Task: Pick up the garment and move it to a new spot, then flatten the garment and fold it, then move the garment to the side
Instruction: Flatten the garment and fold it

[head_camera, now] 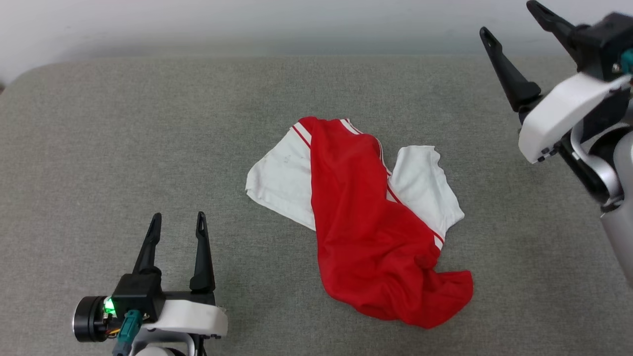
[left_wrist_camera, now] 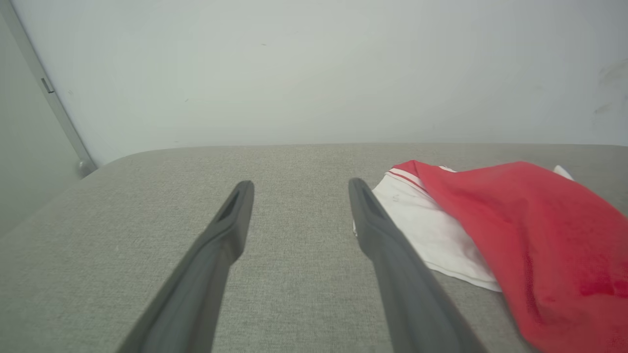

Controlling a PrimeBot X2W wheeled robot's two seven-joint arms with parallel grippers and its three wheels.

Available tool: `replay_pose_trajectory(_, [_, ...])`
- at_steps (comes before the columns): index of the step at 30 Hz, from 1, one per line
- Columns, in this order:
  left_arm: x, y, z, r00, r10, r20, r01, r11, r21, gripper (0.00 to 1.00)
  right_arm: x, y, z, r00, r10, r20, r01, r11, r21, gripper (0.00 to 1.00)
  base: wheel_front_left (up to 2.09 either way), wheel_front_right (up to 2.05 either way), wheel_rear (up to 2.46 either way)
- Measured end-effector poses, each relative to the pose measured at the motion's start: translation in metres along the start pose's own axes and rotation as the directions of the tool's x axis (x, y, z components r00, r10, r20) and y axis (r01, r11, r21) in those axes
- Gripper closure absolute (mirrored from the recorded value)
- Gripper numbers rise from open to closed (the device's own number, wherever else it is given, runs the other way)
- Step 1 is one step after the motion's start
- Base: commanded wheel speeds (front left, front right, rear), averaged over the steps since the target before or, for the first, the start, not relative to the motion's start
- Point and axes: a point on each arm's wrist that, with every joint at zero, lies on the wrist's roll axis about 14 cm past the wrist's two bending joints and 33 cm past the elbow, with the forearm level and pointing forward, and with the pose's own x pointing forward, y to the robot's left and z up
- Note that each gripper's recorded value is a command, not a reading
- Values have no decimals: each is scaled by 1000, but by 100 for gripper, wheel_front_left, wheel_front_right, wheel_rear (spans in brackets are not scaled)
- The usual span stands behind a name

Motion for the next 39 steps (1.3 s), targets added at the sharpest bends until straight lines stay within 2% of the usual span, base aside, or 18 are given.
replay_pose_trajectory(2, [3,1,-2,1000,1,-3,-1,1000,0,0,8,3,-16,991,47,-125,-48,999,-5,0,0,0,0])
replay_pose_trajectory(4, [7,1,-4,1000,2,-6,-2,1000,-1,0,9,11,-44,954,104,-282,-101,995,23,0,0,0,0])
replay_pose_trajectory(5, [8,0,-5,1000,2,-8,-2,1000,-2,0,6,15,-60,918,130,-375,-129,991,29,0,0,0,0])
replay_pose_trajectory(7, [12,0,-6,1000,-2,-9,1,1000,-3,0,-4,22,-92,819,176,-547,-182,982,45,0,0,0,0])
replay_pose_trajectory(10, [18,0,-9,1000,-4,-11,4,1000,-2,0,-19,32,-125,662,239,-710,-243,965,98,0,0,0,0])
replay_pose_trajectory(13, [25,-1,-10,1000,-8,-7,8,1000,3,0,-31,38,-151,530,278,-801,-274,950,148,0,0,0,0])
replay_pose_trajectory(15, [30,-1,-10,1000,-7,-2,7,1000,3,0,-36,45,-169,456,303,-837,-287,940,185,0,0,0,0])
replay_pose_trajectory(23, [42,3,-20,1000,15,-17,-15,1000,-8,0,-51,90,-235,261,393,-882,-323,896,304,0,0,0,0])
replay_pose_trajectory(26, [42,6,-22,999,31,-23,-31,1000,-2,0,-53,101,-246,241,420,-875,-322,885,336,0,0,0,0])
replay_pose_trajectory(28, [42,7,-23,999,36,-25,-36,999,-2,0,-53,103,-247,250,427,-869,-319,884,342,0,0,0,0])
replay_pose_trajectory(29, [42,7,-22,999,36,-22,-36,999,-2,0,-52,102,-247,262,429,-864,-314,885,343,80,0,0,0])
replay_pose_trajectory(30, [42,8,-21,999,39,-21,-39,999,-3,0,-51,103,-246,279,433,-857,-310,885,347,100,0,0,0])
replay_pose_trajectory(33, [39,8,-21,999,40,-25,-40,999,-3,0,-46,105,-234,346,440,-829,-328,884,332,100,0,0,0])
replay_pose_trajectory(34, [39,8,-21,999,40,-25,-40,999,-3,0,-46,105,-234,346,440,-829,-328,884,332,100,0,0,0])
replay_pose_trajectory(35, [38,8,-21,999,40,-25,-40,999,-4,0,-45,106,-229,370,444,-816,-332,884,330,100,0,0,0])
replay_pose_trajectory(37, [37,7,-15,999,38,-11,-38,999,-6,0,-39,97,-214,438,428,-791,-353,891,286,100,0,0,0])
replay_pose_trajectory(39, [35,5,-10,999,36,1,-36,999,-7,0,-31,81,-192,524,409,-747,-337,905,259,100,0,0,0])
